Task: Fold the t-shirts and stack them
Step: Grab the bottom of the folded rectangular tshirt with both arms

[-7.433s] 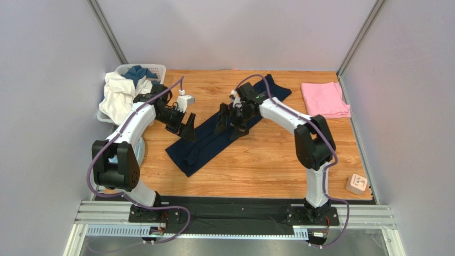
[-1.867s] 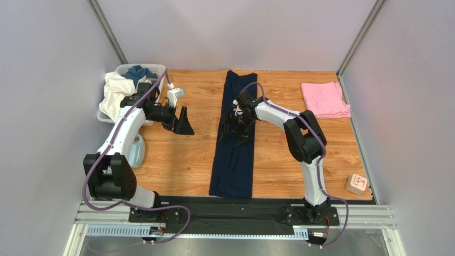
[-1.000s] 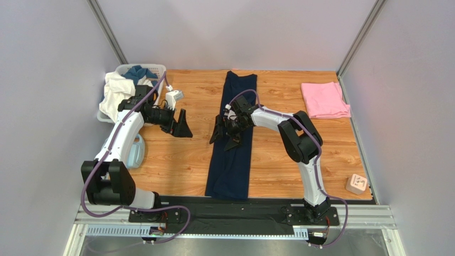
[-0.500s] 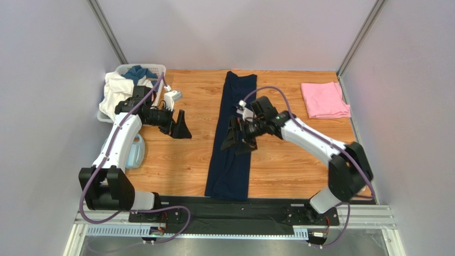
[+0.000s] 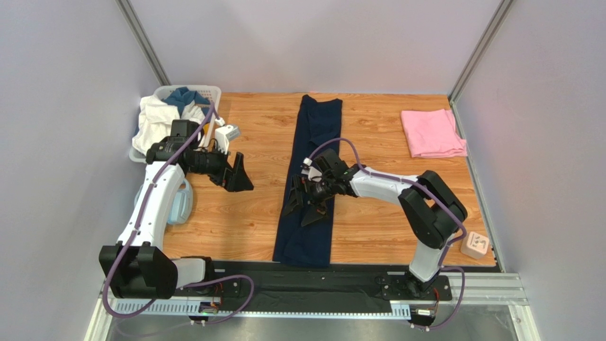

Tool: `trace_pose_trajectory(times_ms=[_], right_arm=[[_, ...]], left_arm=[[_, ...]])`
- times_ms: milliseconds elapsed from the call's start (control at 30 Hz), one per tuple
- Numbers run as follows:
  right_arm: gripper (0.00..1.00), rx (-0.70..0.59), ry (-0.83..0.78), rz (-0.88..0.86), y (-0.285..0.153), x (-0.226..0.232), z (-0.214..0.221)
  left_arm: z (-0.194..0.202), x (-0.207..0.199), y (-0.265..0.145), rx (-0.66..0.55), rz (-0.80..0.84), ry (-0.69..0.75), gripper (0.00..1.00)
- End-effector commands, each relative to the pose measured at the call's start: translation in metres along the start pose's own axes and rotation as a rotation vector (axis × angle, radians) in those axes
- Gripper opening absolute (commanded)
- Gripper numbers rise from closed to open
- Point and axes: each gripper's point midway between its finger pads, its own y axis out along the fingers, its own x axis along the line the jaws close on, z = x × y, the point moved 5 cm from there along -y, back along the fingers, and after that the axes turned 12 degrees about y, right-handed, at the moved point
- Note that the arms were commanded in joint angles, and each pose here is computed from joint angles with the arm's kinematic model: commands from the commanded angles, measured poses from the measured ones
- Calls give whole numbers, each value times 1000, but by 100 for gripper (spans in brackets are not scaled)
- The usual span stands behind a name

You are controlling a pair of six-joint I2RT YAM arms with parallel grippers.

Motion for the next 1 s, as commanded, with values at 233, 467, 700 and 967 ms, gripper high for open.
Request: trace_pose_trajectory(times_ms=[233,467,700,967], right_arm=[[100,95,-18,-20,38,-7,7],[100,199,-13,11,65,-29,16],[100,262,-16,73,83,-36,19],[100,7,-41,0,-8,6,-21]], left_arm=[[4,0,-4,11,-22,52,100],[6,-1,-5,20,-23,48,100],[3,-1,-9,28,-40,51,100],[-2,4,-2,9,-14,19,100]])
